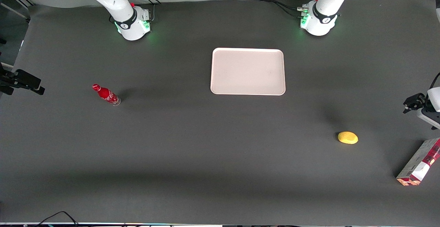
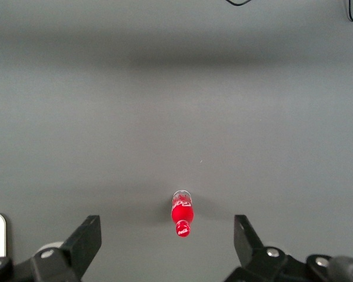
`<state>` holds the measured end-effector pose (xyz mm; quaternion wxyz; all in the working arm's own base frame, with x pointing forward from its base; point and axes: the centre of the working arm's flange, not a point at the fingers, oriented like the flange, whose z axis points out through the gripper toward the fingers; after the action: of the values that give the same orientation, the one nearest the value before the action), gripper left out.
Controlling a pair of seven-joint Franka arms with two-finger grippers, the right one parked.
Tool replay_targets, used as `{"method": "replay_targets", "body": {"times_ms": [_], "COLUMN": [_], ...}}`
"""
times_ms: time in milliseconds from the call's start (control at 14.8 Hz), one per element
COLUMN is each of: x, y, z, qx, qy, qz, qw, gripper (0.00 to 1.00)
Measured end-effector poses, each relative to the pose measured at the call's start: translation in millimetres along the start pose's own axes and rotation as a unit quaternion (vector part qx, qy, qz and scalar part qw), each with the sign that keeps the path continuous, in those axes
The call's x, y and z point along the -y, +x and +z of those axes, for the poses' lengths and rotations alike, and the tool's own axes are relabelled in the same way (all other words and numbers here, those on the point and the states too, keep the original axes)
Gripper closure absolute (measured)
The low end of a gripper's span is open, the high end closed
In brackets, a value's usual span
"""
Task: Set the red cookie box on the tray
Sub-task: 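Lower the open left gripper over the box's end and close it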
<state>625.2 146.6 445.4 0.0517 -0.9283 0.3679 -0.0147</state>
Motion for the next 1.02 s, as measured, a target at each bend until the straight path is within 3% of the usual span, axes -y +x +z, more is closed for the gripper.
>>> {"method": "replay_targets", "body": {"times_ms": [542, 746, 1017], "x": [84, 109, 130], "y": [-14, -34, -49], "z": [76, 117, 163], "qx": [-0.043, -0.078, -0.075], "qy": [0.058, 0.054, 0.054], "qz": [0.072, 0.094, 0.11], "qw": [0.9948, 0.991, 0.9897], "gripper": [0.0, 0.0, 0.0]}}
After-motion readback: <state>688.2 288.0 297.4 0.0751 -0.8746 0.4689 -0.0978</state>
